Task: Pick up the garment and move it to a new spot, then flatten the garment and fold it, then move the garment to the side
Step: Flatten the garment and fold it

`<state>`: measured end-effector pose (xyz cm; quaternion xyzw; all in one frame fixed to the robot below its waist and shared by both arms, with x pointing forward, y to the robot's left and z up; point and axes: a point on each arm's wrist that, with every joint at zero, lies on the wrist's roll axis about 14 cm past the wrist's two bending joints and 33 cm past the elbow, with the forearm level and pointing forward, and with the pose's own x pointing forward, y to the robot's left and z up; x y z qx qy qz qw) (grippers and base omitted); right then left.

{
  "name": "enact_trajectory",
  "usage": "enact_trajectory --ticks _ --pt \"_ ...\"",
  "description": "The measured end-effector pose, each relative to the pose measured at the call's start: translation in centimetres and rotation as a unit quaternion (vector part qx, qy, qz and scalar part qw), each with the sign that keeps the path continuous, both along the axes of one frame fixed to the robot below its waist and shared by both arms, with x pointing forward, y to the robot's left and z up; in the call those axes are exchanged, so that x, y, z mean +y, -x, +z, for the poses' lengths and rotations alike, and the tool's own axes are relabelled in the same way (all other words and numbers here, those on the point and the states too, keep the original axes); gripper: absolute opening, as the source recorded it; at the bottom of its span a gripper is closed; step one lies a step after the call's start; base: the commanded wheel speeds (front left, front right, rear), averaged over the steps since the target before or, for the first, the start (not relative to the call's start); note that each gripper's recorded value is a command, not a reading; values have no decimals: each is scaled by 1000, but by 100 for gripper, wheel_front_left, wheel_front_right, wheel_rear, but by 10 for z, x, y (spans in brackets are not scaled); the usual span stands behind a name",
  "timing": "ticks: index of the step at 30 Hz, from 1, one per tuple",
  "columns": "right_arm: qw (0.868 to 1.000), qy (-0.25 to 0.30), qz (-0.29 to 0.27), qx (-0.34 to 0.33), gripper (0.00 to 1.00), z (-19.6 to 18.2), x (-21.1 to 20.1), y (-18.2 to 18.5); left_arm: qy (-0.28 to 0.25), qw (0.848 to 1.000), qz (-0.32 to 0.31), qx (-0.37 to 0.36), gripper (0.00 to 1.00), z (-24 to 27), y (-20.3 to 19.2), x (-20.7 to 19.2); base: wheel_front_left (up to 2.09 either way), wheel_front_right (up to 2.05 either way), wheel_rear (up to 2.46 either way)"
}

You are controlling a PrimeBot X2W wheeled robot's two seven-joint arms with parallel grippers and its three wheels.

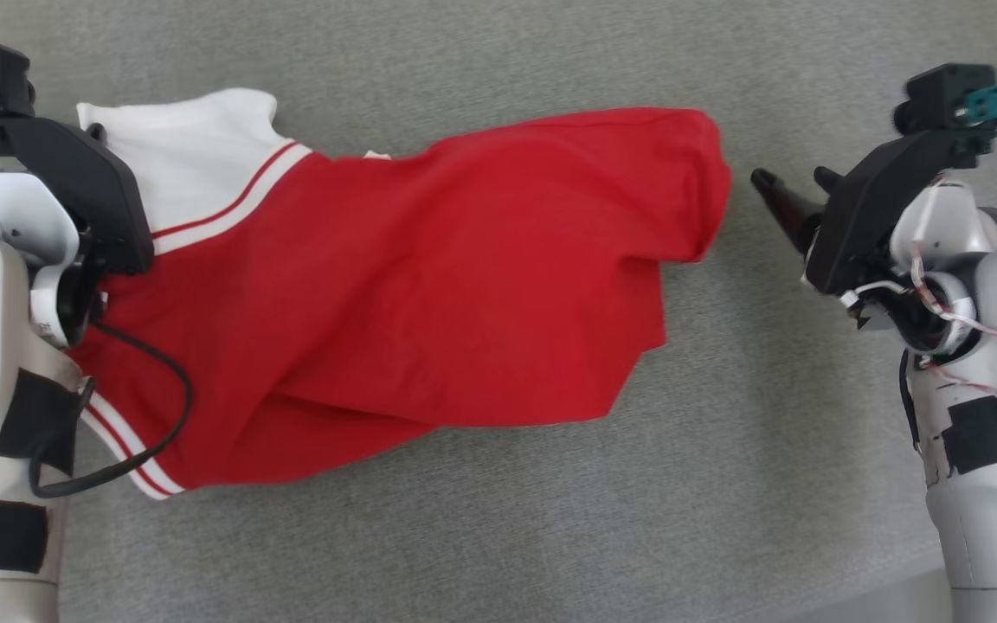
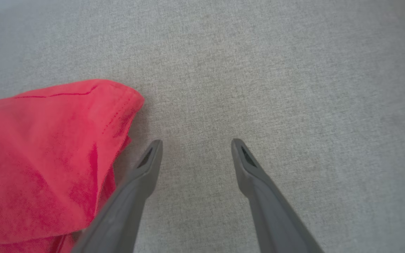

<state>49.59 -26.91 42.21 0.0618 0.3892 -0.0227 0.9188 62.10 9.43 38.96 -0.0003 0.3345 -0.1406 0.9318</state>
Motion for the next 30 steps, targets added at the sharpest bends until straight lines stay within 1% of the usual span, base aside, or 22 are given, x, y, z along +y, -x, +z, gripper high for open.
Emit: enact_trajectory --ticks 1,2,4,6,10,14,15,17,20,26,30 --pt "1000 -11 -6 0 100 0 1 -2 -2 1000 0 -1 0 0 0 3 0 0 0" --pt "999 -41 -15 -6 100 0 8 -7 -7 1000 2 -6 0 3 -1 10 0 0 0" --pt "998 -60 -16 -19 100 5 16 -16 -9 1000 3 -8 0 4 -2 13 0 0 0" --pt "998 -56 -13 -41 100 15 18 -27 -8 1000 3 -10 0 4 -2 14 0 0 0" --pt "998 -4 -13 -59 100 26 7 -37 -9 1000 1 -10 0 3 2 16 0 0 0" --pt "997 -3 -15 -76 100 37 10 -44 -7 1000 1 -9 0 3 5 18 0 0 0" --pt "997 -13 -14 -79 100 38 15 -46 -8 1000 1 -9 0 3 6 18 0 0 0" --pt "997 -34 -12 -72 100 34 24 -46 -6 1000 2 -11 0 5 7 20 0 0 0" --pt "998 -40 -19 -51 100 22 24 -44 -8 1000 1 -13 0 6 6 21 0 0 0" --pt "999 -27 -33 -11 100 -2 18 -45 -11 1000 -1 -15 0 5 7 22 0 0 0" --pt "998 -54 -11 11 100 -17 39 -47 -13 1000 0 -14 0 4 8 24 0 0 0"
